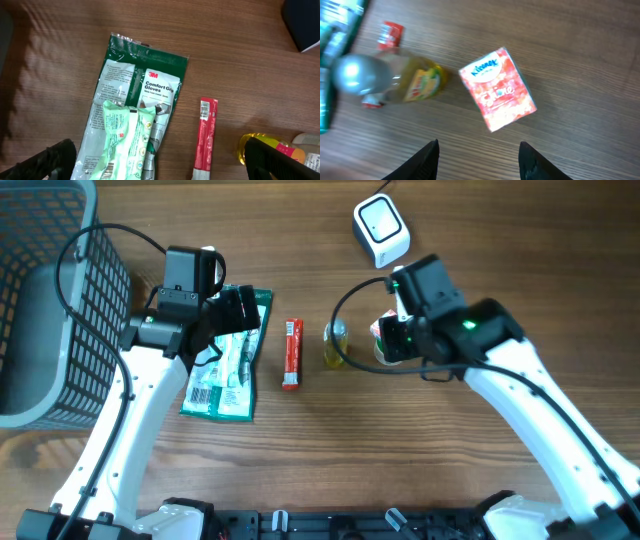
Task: Scan the item barcode
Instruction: 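Reach the right gripper from rest toward the Kleenex pack, then close the right gripper on the Kleenex tissue pack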
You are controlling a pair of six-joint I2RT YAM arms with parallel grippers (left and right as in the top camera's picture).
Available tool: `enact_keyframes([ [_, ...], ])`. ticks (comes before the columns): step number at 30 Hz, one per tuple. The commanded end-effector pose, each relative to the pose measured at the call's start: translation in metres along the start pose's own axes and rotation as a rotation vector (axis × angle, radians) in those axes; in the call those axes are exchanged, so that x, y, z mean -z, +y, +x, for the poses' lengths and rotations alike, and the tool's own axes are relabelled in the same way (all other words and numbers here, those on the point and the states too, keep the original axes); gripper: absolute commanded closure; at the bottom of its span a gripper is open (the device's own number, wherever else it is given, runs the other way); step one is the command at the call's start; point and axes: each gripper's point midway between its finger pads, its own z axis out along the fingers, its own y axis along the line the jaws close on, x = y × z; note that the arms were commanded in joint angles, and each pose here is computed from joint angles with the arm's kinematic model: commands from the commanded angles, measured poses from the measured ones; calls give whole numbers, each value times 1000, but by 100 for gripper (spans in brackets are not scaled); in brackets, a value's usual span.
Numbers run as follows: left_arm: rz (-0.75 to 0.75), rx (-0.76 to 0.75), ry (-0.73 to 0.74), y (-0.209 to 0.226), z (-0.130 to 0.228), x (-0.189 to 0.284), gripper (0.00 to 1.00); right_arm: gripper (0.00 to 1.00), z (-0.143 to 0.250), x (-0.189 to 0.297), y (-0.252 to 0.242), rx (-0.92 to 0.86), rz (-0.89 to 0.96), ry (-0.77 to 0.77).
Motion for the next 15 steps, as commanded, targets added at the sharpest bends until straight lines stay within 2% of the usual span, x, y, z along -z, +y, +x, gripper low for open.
enact_keyframes([
  [1, 4, 5, -1, 1, -2, 0, 0, 48, -1, -21, -10, 30, 89, 35],
  [8, 4, 4, -1, 1, -2, 0, 0, 48, 2, -58, -8, 59, 102, 101],
  [15, 5, 5, -1, 1, -2, 0, 0, 48, 2, -74, -6, 94, 106, 122],
])
